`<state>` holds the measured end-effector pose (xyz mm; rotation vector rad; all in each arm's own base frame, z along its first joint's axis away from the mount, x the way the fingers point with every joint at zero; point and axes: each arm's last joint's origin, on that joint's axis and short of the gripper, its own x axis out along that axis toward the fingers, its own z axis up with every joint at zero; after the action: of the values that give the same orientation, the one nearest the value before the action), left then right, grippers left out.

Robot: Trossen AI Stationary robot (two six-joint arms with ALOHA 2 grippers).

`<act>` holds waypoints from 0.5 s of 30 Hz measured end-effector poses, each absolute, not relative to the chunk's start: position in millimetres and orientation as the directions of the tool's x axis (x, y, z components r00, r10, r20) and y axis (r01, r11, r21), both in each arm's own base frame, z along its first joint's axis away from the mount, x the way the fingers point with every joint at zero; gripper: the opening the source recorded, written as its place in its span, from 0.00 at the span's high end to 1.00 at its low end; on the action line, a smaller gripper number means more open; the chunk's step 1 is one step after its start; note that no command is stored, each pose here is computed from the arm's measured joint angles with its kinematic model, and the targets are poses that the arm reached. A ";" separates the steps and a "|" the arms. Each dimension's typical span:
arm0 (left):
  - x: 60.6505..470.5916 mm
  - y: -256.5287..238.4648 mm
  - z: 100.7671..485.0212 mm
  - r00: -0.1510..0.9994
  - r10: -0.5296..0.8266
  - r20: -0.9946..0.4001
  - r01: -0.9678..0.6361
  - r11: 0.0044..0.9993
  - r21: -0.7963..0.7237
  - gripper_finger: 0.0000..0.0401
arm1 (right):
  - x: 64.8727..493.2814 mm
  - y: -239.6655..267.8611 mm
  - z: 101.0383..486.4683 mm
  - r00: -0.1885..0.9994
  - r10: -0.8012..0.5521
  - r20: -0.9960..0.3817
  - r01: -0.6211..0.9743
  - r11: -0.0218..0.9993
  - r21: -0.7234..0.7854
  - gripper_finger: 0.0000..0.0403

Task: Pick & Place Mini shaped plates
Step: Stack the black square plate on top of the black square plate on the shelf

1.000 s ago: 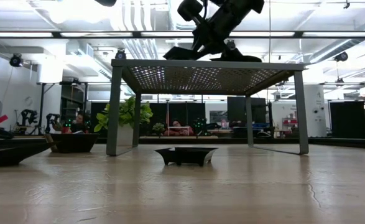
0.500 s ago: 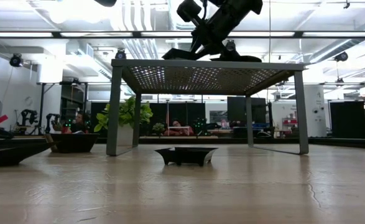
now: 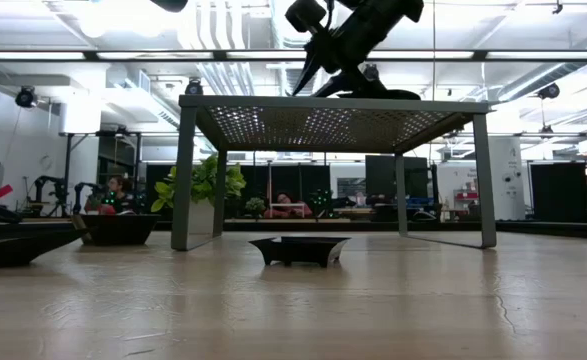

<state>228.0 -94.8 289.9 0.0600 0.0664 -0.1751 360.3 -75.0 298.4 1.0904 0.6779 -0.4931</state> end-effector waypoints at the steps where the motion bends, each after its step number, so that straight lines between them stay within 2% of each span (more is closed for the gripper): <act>1: 228.0 -94.8 289.6 0.982 -0.172 -0.074 0.175 0.983 0.049 0.80 | 359.3 -74.6 300.6 0.705 -0.036 -0.708 0.657 0.411 0.632 0.73; 7: 227.5 -95.3 287.5 0.980 -0.174 -0.095 0.177 0.984 0.029 0.80 | 352.8 -62.5 315.1 0.734 0.000 -0.680 0.567 0.552 0.612 0.70; 15: 233.6 -101.1 278.5 0.964 -0.232 -0.131 0.229 0.973 -0.032 0.80 | 331.7 -20.1 351.9 0.801 0.047 -0.596 0.352 0.768 0.535 0.80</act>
<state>233.6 -101.1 278.5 -0.0167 0.1346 -0.2333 331.7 -20.1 351.9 0.6845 0.6296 -0.1779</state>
